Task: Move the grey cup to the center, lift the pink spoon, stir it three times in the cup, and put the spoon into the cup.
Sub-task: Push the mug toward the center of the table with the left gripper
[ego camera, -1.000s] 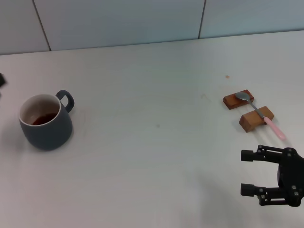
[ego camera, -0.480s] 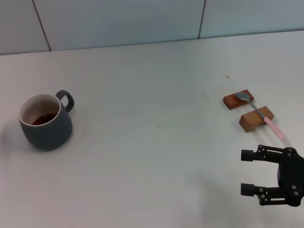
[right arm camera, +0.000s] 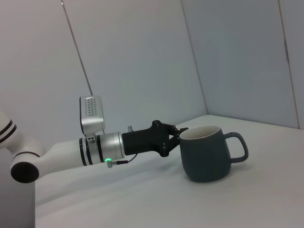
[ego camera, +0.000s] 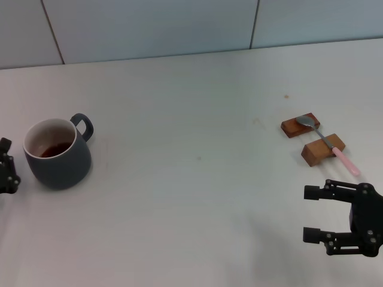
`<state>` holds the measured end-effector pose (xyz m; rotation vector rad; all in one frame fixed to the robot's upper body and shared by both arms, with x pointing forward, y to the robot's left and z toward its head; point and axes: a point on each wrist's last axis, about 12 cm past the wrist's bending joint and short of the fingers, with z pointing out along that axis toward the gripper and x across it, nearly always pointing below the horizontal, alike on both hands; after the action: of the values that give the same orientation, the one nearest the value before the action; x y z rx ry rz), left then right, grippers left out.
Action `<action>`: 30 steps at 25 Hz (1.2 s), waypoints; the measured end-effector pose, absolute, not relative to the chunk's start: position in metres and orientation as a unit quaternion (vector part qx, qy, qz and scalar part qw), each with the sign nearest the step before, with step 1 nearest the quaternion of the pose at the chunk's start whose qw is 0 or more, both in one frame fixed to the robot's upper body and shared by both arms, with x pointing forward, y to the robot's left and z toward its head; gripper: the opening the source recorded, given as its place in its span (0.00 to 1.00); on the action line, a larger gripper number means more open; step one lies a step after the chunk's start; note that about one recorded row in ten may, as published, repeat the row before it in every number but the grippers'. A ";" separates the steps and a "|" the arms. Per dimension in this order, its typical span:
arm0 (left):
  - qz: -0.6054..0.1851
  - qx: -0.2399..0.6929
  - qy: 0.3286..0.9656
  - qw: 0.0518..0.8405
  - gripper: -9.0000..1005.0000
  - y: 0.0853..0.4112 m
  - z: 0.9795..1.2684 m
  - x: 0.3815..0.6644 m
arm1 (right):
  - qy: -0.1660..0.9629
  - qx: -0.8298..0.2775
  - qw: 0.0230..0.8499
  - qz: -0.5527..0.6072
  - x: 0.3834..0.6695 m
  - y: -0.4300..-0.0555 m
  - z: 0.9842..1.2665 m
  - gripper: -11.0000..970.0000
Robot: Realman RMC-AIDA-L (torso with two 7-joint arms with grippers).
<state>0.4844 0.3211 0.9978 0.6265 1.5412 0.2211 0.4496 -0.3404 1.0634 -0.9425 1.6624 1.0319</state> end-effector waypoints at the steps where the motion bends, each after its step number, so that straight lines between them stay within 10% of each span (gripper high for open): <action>1: 0.102 0.274 0.690 0.662 0.01 0.314 0.995 0.487 | 0.677 -0.384 0.466 0.420 0.450 -0.340 1.063 0.84; 30: -0.057 0.332 0.686 0.645 0.01 0.200 1.001 0.522 | 0.678 -0.380 0.465 0.424 0.447 -0.340 1.062 0.84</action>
<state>0.5219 0.2001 1.0006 0.7549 1.5609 -0.1296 0.4471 -0.3399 1.0620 -0.9336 1.6638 1.0417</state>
